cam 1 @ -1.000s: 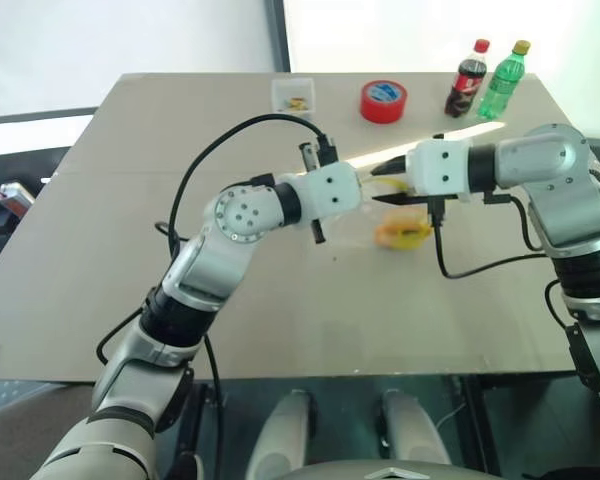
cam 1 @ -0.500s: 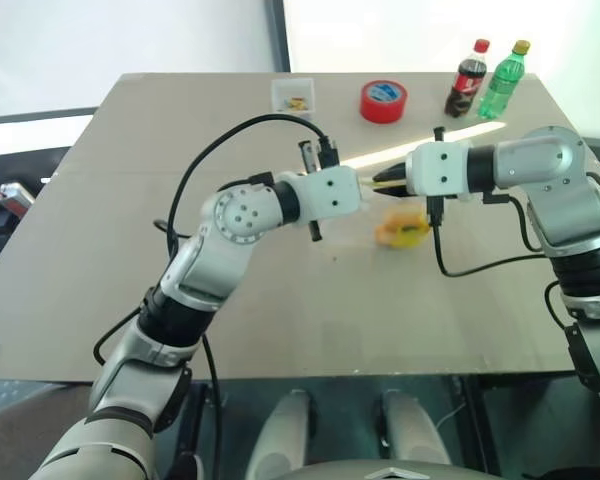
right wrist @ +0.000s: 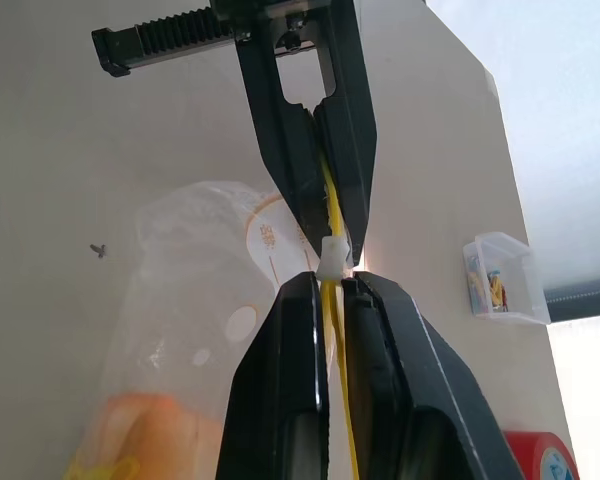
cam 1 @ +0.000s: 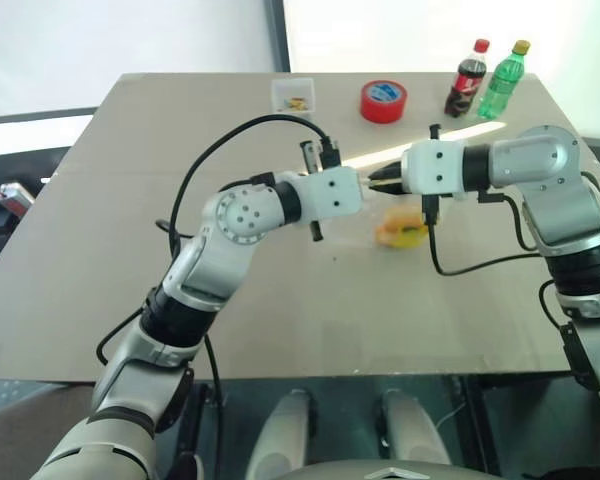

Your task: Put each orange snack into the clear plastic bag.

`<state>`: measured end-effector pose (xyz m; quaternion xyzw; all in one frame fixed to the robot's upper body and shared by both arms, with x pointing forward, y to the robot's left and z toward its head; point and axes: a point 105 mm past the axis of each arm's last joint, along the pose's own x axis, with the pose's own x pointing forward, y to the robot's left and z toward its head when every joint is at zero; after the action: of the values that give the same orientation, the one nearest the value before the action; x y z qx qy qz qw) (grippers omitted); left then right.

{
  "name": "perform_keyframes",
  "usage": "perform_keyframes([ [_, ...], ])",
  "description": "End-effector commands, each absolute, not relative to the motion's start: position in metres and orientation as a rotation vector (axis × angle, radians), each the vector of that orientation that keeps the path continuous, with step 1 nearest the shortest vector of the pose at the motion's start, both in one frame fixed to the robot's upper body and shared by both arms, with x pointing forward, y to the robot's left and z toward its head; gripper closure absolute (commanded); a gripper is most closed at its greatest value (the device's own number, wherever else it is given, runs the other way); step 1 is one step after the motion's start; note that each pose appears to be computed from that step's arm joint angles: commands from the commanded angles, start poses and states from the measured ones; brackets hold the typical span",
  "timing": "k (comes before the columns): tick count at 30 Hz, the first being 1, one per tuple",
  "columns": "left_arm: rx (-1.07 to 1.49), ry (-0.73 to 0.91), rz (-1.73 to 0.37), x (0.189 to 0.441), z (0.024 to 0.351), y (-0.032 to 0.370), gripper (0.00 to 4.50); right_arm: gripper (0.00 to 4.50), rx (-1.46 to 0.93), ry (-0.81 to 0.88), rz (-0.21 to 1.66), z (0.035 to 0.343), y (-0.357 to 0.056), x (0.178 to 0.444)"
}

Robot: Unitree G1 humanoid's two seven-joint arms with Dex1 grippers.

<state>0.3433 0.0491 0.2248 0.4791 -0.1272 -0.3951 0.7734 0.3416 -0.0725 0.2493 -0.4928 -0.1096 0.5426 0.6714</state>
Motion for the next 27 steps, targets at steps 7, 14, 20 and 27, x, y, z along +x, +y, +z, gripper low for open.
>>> perform_keyframes([
  [7,1.049,-0.325,-0.864,0.338,0.233,0.044,4.5,4.29,-1.122,-0.33,1.201,0.269,-0.067,0.336],
  [14,1.052,-0.319,-0.862,0.339,0.231,0.045,4.5,4.29,-1.092,-0.334,1.198,0.272,-0.066,0.335],
  [20,1.064,-0.301,-0.841,0.343,0.228,0.053,4.5,4.29,-1.097,-0.31,1.162,0.272,-0.076,0.34],
  [27,1.083,-0.281,-0.812,0.348,0.226,0.065,4.5,4.29,-1.11,-0.275,1.104,0.273,-0.093,0.346],
])
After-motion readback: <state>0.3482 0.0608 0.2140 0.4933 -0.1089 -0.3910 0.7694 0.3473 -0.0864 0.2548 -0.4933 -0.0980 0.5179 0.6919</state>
